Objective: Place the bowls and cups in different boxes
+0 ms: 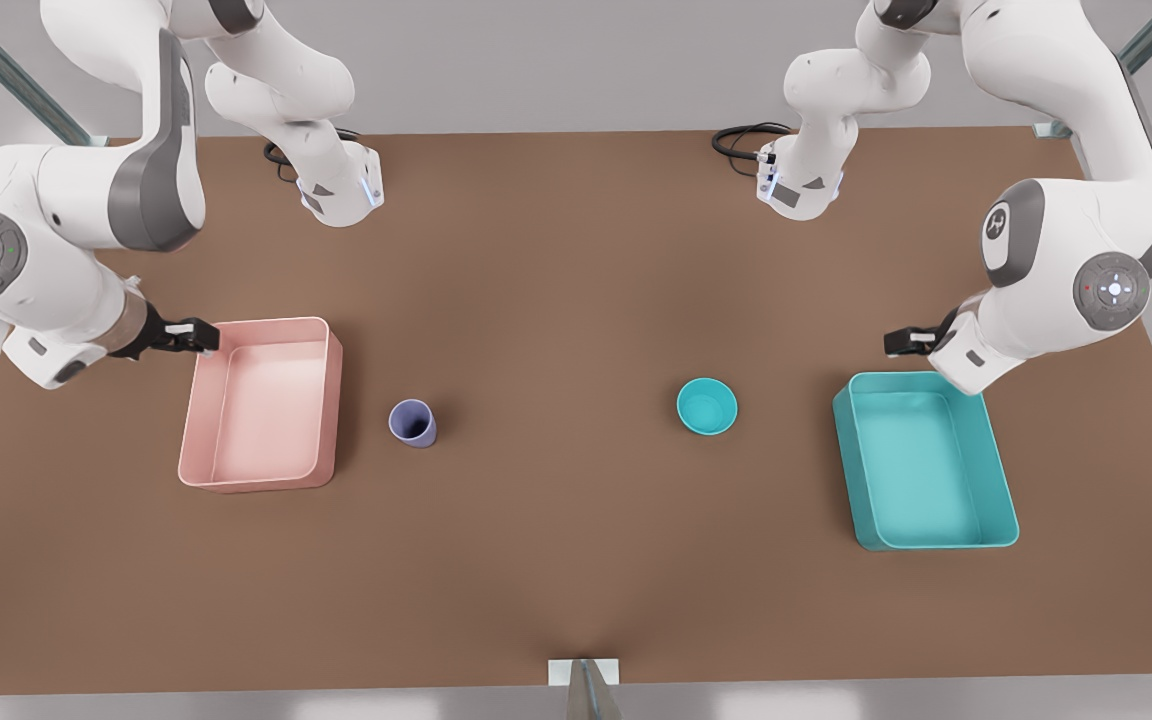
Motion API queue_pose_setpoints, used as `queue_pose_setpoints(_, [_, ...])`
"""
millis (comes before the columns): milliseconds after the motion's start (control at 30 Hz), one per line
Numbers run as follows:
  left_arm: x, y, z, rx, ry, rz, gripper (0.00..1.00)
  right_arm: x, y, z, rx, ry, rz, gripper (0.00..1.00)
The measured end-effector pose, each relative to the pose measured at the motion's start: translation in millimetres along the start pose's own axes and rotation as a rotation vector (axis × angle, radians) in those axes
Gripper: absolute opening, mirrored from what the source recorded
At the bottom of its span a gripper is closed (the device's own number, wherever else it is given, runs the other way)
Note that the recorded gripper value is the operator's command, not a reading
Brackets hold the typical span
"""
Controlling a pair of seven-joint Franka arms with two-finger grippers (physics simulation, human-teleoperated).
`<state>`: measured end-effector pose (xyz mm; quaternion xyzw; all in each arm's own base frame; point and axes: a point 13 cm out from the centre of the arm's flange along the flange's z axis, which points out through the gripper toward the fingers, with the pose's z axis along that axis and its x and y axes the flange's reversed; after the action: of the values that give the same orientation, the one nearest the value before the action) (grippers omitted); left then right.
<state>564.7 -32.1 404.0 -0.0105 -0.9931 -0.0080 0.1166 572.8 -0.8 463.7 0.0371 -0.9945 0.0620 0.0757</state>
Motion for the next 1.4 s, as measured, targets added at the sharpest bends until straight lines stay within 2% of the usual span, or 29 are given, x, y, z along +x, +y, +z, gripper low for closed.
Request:
queue_pose_setpoints(67, [-5.9, -2.8, 7.8, 0.003, 0.005, 0.003, 1.0, -7.8, 3.4, 8.1, 0.001, 0.006, -0.011, 1.0])
queue_pose_setpoints(200, [-25.4, -56.9, 158.4, 0.102, 0.165, 0.039, 1.0, -40.0, 75.6, 109.6, 0.014, 0.178, -0.132, 1.0])
queue_pose_setpoints(267, [-30.0, -94.0, 217.5, 0.159, 0.175, 0.054, 1.0, -48.7, 107.5, 155.4, -0.002, 0.228, -0.166, 1.0])
queue_pose_setpoints(333, [-43.1, -119.3, 243.9, 0.198, 0.134, 0.059, 1.0, -40.4, 120.0, 193.0, -0.042, 0.249, -0.157, 1.0])
queue_pose_setpoints(433, [-58.0, -151.7, 264.0, 0.248, 0.077, 0.058, 1.0, -28.6, 146.1, 237.5, -0.102, 0.233, -0.131, 1.0])
queue_pose_setpoints(533, [-66.6, -173.7, 280.9, 0.29, 0.051, 0.042, 1.0, -32.4, 186.4, 264.6, -0.132, 0.17, -0.117, 1.0])
queue_pose_setpoints(667, [-44.8, -185.7, 330.6, 0.279, 0.104, 0.045, 1.0, -56.4, 209.8, 276.9, -0.16, 0.081, -0.062, 1.0])
queue_pose_setpoints(700, [-43.3, -185.9, 338.3, 0.274, 0.109, 0.046, 0.94, -61.2, 211.1, 278.6, -0.165, 0.066, -0.047, 1.0])
queue_pose_setpoints(767, [-43.9, -185.5, 344.4, 0.27, 0.106, 0.047, 0.5, -67.5, 212.8, 281.7, -0.171, 0.044, -0.019, 1.0])
queue_pose_setpoints(800, [-45.0, -184.9, 344.7, 0.269, 0.101, 0.047, 0.34, -69.7, 213.5, 283.8, -0.173, 0.038, -0.007, 1.0])
queue_pose_setpoints(833, [-46.2, -184.8, 343.7, 0.27, 0.096, 0.047, 0.25, -71.8, 214.2, 285.0, -0.176, 0.031, 0.005, 1.0])
queue_pose_setpoints(867, [-47.6, -184.5, 342.5, 0.271, 0.091, 0.046, 0.21, -73.0, 214.9, 286.1, -0.178, 0.026, 0.015, 1.0])
queue_pose_setpoints(1033, [-49.7, -185.5, 332.7, 0.276, 0.08, 0.047, 0.21, -72.3, 213.9, 295.8, -0.18, 0.025, 0.061, 1.0])
queue_pose_setpoints(1133, [-63.0, -162.7, 286.1, 0.292, 0.038, 0.023, 0.21, -69.2, 212.4, 305.7, -0.178, 0.038, 0.083, 1.0])
queue_pose_setpoints(1267, [-136.5, 5.9, 135.3, 0.251, -0.156, -0.12, 0.21, -55.2, 213.5, 313.6, -0.175, 0.06, 0.102, 1.0])
queue_pose_setpoints(1400, [-116.7, 145.2, 133.1, 0.108, -0.115, -0.264, 0.21, -49.8, 218.0, 333.5, -0.169, 0.09, 0.115, 1.0])
